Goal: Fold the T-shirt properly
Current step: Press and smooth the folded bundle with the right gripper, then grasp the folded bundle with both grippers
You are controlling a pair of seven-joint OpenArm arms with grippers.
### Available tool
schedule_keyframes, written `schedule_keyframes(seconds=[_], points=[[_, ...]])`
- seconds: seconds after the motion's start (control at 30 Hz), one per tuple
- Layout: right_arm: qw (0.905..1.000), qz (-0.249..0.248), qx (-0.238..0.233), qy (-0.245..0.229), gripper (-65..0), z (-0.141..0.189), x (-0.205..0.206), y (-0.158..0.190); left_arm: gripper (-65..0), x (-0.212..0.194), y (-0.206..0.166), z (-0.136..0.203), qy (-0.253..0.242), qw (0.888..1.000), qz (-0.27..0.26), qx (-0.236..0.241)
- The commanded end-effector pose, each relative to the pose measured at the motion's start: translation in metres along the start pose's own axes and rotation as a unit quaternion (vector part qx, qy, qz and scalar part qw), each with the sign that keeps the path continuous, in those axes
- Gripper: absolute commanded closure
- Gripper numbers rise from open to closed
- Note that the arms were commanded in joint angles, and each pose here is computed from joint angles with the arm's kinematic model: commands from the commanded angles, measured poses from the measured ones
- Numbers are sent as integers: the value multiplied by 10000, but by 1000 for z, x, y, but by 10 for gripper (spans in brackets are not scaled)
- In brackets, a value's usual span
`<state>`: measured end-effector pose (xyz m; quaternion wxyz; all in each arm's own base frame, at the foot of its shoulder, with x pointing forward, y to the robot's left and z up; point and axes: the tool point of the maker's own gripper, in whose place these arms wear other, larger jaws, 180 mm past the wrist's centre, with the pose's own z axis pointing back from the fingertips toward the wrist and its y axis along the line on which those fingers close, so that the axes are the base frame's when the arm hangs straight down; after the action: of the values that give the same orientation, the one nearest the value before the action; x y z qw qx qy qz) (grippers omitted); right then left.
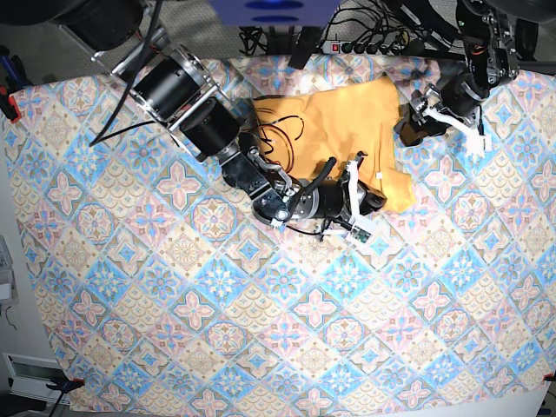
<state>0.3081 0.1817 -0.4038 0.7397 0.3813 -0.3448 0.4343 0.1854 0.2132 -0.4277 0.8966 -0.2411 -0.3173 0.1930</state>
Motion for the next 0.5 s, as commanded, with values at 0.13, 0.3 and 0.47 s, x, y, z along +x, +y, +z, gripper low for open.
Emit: schedule_keyframes(seconds=[0.13,0.3,0.47], points=[[9966,44,-422,-700,-38,32,55,-29,-439,20,-33,22,-446,9974,-165,-545],[9948,-43,-892,-487,-38,55,38,-65,-439,3,-50,18,-202,9960,-347,-799],[9917,221,-1200,405,-38,63,-23,-79,-438,-41,-73,0,504,9906,-840,-952]])
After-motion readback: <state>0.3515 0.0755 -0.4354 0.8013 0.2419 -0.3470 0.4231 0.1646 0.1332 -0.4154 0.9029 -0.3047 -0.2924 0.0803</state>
